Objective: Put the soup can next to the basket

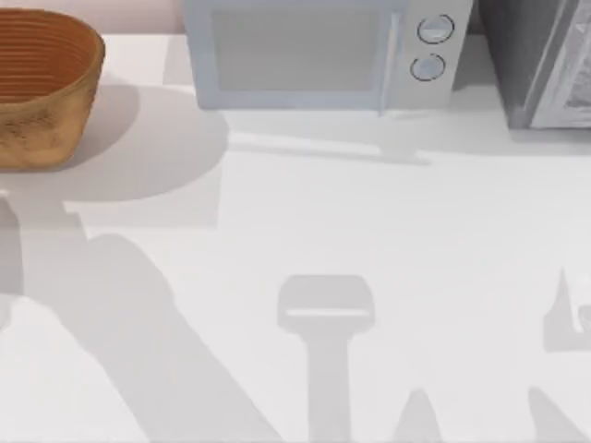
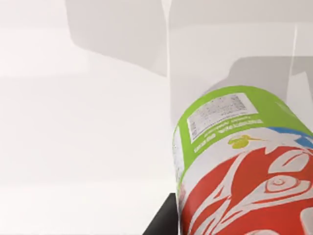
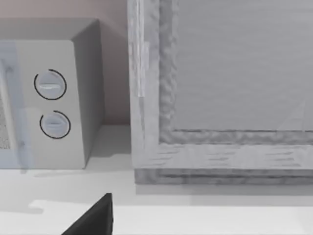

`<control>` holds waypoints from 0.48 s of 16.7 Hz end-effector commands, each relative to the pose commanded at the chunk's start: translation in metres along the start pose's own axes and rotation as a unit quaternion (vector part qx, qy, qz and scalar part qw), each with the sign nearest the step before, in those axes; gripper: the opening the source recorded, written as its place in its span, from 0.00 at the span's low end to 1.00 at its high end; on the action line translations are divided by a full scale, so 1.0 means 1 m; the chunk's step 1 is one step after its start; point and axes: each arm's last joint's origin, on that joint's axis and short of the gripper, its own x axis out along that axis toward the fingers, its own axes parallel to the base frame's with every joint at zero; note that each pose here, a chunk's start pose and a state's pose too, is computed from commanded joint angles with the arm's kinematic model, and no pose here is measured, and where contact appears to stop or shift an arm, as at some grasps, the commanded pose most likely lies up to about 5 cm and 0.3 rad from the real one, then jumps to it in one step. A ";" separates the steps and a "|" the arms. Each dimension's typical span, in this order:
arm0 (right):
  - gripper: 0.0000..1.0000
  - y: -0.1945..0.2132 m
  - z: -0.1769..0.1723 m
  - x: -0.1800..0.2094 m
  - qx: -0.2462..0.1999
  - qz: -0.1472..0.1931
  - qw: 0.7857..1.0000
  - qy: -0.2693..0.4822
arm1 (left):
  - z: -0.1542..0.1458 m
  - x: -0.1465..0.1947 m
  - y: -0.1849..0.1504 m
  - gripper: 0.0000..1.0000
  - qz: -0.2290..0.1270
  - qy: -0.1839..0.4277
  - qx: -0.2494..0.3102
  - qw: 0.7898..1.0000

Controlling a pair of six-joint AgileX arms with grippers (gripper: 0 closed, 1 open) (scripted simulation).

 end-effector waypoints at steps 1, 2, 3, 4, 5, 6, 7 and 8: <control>1.00 0.000 0.000 0.000 0.000 0.000 1.000 0.000 | 0.000 0.000 0.000 0.68 0.000 0.000 0.000 1.000; 1.00 0.000 0.000 0.000 0.000 0.000 1.000 0.000 | 0.000 0.000 0.000 0.75 0.000 0.000 0.000 1.000; 1.00 0.000 0.000 0.000 0.000 0.000 1.000 0.000 | 0.000 0.000 0.000 0.83 0.000 0.000 0.000 1.000; 1.00 0.000 0.000 0.000 0.000 0.000 1.000 0.000 | 0.000 0.000 0.000 0.90 0.000 0.000 0.000 1.000; 1.00 0.000 0.000 0.000 0.000 0.000 1.000 0.000 | 0.000 0.000 0.000 0.98 0.000 0.000 0.000 1.000; 1.00 0.000 0.000 0.000 0.000 0.000 1.000 0.000 | 0.000 0.000 0.000 1.00 0.000 0.000 0.000 1.000; 1.00 0.000 0.000 0.000 0.000 0.000 1.000 0.000 | 0.000 0.000 0.000 1.00 0.000 0.000 0.000 1.000; 1.00 0.000 0.000 0.000 0.000 0.000 1.000 0.000 | 0.000 0.000 0.000 1.00 0.000 0.000 0.000 1.000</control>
